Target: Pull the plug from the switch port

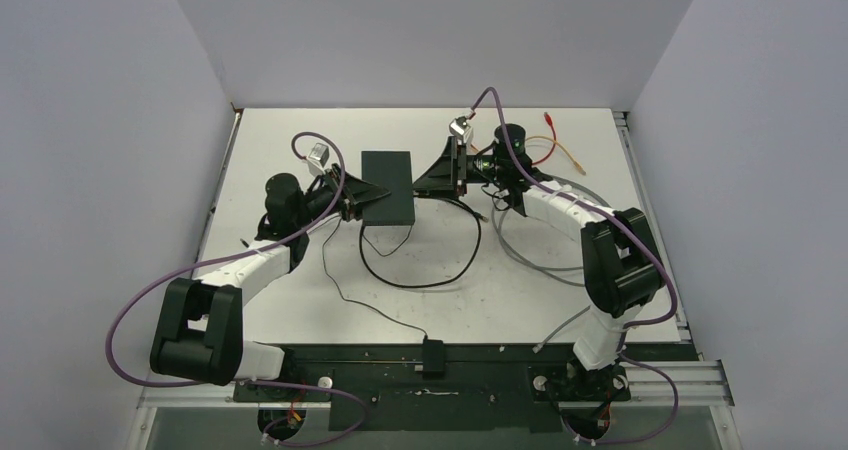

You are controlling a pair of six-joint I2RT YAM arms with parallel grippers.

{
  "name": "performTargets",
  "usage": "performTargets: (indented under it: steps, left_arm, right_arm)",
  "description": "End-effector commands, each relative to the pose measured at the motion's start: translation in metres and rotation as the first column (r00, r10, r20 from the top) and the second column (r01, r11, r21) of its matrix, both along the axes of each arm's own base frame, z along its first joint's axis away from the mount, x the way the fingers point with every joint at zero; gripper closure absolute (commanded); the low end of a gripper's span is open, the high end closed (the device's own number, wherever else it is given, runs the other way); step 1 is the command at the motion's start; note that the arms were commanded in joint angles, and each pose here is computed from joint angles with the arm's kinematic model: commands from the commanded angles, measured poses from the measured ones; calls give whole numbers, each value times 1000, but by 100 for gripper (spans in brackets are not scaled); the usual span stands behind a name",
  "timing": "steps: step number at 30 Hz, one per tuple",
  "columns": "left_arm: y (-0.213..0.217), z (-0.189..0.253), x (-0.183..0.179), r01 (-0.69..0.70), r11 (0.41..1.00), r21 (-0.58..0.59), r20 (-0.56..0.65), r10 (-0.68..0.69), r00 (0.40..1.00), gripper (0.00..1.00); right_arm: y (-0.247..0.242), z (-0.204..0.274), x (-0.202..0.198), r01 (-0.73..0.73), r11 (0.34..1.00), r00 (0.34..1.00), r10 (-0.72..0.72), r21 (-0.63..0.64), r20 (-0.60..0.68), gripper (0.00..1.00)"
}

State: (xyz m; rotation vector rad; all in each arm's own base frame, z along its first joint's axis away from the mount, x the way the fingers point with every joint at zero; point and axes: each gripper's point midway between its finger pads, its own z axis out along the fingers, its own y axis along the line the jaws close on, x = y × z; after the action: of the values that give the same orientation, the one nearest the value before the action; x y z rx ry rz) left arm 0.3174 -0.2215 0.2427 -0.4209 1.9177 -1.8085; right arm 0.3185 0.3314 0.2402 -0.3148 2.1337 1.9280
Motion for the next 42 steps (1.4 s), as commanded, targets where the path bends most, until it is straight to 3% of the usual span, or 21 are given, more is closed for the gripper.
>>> performTargets:
  steps: [1,6,17,25,29,35,38,42]
  left_arm:
    - [6,55,4,-29,998,-47,211,39,977,100]
    - [6,58,5,-31,998,-48,220,41,975,100]
    - [6,64,1,-23,998,-51,236,35,971,100]
    - [6,70,0,-19,998,-54,252,32,967,100]
    - [6,71,1,-19,998,-56,254,33,967,100]
    - [6,73,1,-18,998,-64,255,33,966,100]
    - [6,72,1,-15,998,-64,254,31,967,100]
    - [6,69,1,-16,998,-63,248,31,968,100]
  right_arm:
    - [-3,33,-8,-17,997,994,10,71,105,48]
    - [-2,31,-9,-15,997,996,8,78,89,57]
    - [1,19,-1,4,999,998,-7,47,67,64]
    - [6,11,3,4,1000,997,-5,11,78,57]
    - [7,10,5,2,1000,997,-3,11,74,66]
    - [8,4,2,-9,1000,998,9,-1,69,68]
    - [9,3,2,-11,1000,997,10,3,77,64]
    - [9,13,3,-3,999,995,-1,32,104,42]
